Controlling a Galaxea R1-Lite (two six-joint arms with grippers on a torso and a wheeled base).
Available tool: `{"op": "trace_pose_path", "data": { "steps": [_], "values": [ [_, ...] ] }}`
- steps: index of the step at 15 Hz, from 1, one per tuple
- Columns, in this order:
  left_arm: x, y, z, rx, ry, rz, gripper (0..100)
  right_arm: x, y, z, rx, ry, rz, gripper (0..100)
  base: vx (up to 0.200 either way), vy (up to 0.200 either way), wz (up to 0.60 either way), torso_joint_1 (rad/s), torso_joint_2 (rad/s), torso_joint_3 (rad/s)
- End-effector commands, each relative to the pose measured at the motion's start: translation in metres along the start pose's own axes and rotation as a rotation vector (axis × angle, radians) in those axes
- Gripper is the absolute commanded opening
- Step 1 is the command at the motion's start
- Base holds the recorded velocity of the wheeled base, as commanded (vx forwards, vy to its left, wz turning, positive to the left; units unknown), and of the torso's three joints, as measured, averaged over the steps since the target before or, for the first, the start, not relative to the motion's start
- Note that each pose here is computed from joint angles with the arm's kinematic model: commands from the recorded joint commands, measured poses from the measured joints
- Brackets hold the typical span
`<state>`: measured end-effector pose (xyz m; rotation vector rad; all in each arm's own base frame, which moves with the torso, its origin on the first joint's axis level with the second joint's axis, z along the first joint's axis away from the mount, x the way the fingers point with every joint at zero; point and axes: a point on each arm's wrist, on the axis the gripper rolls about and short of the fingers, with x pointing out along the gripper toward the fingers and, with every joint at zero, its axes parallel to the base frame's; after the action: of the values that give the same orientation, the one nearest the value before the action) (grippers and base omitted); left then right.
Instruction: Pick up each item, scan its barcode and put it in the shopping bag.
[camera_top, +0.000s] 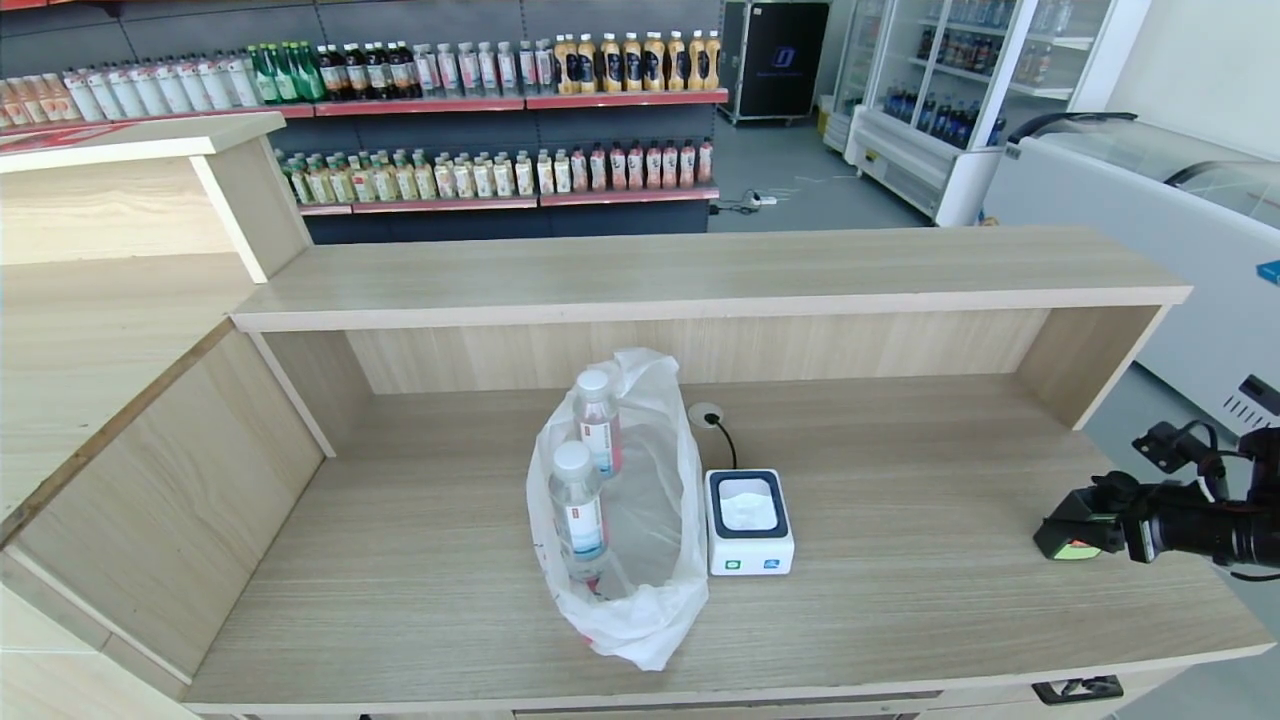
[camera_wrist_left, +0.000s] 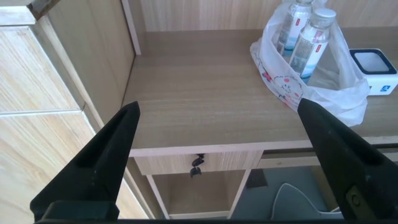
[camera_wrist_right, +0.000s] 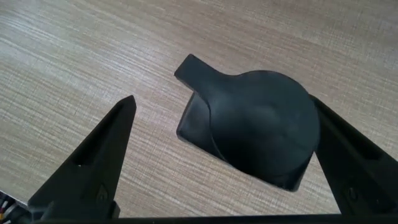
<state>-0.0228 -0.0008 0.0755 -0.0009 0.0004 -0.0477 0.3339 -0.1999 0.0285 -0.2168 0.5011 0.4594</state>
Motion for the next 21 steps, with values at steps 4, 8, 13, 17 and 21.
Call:
{"op": "trace_pose_path", "data": {
  "steps": [4, 8, 13, 17, 21],
  "values": [
    [0.000, 0.000, 0.000, -0.001, 0.001, 0.000, 100, 0.004, 0.007, -0.008, 0.006, 0.016, 0.026, 100, 0.000, 0.000, 0.00, 0.000, 0.00, 0.000],
    [0.000, 0.000, 0.000, -0.001, 0.001, 0.000, 100, 0.004, 0.009, -0.009, 0.011, 0.020, 0.030, 0, 0.000, 0.000, 0.00, 0.000, 0.00, 0.000],
    [0.000, 0.000, 0.000, -0.001, 0.001, 0.000, 100, 0.003, 0.019, -0.016, -0.043, 0.040, 0.049, 0, 0.000, 0.000, 0.00, 0.000, 0.00, 0.000],
    [0.000, 0.000, 0.000, -0.001, 0.001, 0.000, 100, -0.056, 0.033, 0.044, -0.297, -0.039, -0.067, 0, 0.000, 0.000, 0.00, 0.000, 0.00, 0.000],
    [0.000, 0.000, 0.000, -0.001, 0.001, 0.000, 100, -0.165, 0.139, 0.124, -0.627, -0.225, -0.270, 0, 0.000, 0.000, 0.00, 0.000, 0.00, 0.000]
  ]
}}
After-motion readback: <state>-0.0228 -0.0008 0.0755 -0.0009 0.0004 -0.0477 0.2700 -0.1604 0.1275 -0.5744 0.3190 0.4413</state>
